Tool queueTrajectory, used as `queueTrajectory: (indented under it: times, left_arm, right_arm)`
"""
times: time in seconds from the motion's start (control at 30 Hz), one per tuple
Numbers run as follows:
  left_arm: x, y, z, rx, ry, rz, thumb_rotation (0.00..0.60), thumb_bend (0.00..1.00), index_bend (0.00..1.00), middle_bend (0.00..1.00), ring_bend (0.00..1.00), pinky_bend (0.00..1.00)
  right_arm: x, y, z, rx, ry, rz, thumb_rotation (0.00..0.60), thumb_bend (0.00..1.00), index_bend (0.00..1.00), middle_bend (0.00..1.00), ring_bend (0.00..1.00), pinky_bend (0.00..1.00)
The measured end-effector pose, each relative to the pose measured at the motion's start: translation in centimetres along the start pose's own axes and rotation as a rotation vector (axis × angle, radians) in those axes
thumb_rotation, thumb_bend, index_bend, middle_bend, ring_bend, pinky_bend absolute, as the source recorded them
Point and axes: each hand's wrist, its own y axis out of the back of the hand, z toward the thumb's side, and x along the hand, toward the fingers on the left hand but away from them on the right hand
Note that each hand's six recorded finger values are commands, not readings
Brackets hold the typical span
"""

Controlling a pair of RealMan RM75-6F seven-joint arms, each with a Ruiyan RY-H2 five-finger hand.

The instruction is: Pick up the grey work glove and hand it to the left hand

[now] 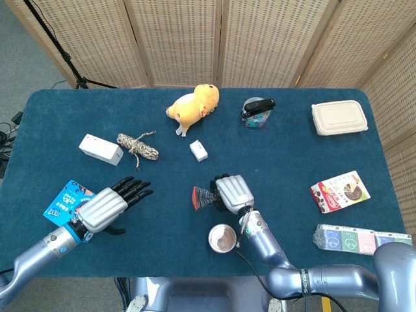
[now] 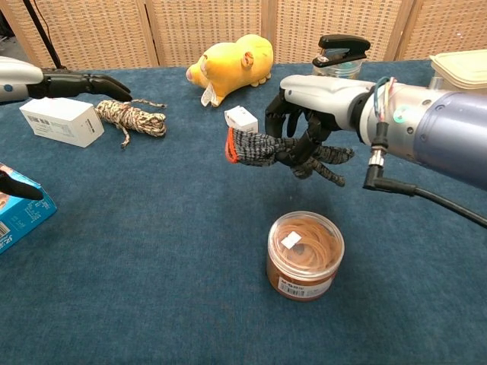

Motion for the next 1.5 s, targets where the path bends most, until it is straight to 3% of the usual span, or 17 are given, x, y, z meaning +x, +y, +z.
queueTrajectory:
  times: [0.4,0.87,1.5]
  left_arm:
    - [2.2,0.1,3.1,0.002,-0.062,-0.034,0.6,0.0,0.0,0.0,0.0,0.0]
    - [1.0,-1.1,1.8,0.001,-0.048,-0.04,0.6,0.0,0.0,0.0,0.0,0.0]
    - [1.8,-1.8,4.1,-0.024,-0.102,-0.056,0.6,0.0,0.0,0.0,0.0,0.0]
  right_arm:
    - [0.3,0.4,3.9,0.01,0.043,0.001,0.6,0.48,0.53,0.39,0.34,0.53]
    - [0.4,1.3,3.8,-0.056,0.039,0.042,0.6,0.47,0.54,0.39,0.34,0.53]
    - [0.8,1.4,4.8,-0.111,0.065,0.059,0.6,0.48,0.54,0.39,0.34,0.53]
